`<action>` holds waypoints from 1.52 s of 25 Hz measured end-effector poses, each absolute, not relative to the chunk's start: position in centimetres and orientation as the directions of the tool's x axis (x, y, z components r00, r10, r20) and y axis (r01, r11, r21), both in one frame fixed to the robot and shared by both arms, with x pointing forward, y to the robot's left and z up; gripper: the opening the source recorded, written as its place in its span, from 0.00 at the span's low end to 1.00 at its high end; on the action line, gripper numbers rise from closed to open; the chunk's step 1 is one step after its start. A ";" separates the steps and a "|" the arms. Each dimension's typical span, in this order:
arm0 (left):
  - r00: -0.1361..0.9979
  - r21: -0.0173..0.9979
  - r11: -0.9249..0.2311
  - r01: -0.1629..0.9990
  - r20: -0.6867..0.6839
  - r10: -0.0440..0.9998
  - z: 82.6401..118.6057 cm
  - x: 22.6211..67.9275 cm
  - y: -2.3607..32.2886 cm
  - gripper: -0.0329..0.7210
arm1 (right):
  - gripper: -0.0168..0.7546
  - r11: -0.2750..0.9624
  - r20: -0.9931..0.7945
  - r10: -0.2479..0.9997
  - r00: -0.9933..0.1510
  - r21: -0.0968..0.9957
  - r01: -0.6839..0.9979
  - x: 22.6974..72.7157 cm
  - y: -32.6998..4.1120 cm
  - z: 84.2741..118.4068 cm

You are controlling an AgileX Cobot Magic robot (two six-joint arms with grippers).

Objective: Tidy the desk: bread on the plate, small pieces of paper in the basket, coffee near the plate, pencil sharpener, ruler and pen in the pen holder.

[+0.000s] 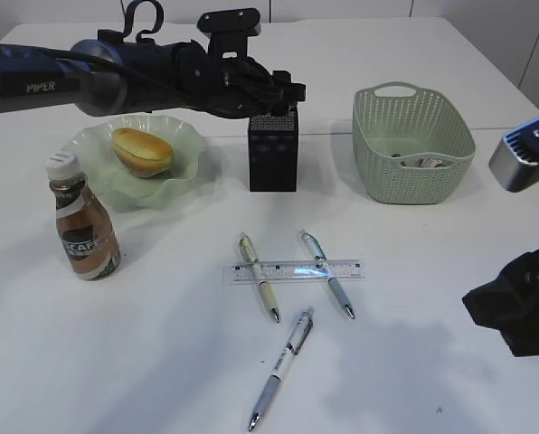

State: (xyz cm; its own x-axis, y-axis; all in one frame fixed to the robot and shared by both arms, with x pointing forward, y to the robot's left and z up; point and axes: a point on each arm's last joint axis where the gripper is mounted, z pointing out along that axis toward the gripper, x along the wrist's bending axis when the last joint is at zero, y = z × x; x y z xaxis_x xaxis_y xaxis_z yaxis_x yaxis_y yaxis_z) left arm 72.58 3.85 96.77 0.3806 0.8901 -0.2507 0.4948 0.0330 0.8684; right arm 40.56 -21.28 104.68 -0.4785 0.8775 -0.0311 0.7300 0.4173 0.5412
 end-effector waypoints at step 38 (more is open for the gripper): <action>0.459 0.252 -0.401 0.880 -0.239 0.856 102.9 63.8 8.1 0.61 | 0.55 0.417 -0.031 0.878 -0.479 0.543 0.729 40.6 -21.3 104.7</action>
State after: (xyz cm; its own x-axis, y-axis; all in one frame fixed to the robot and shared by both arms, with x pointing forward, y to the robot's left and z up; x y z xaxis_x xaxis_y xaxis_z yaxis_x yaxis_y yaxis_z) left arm 63.79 8.08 102.87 0.4587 0.8558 -0.2393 0.8805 -0.4014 0.2524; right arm 40.57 -21.27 104.69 -0.4785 0.8775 -0.0311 0.7292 0.4168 0.5428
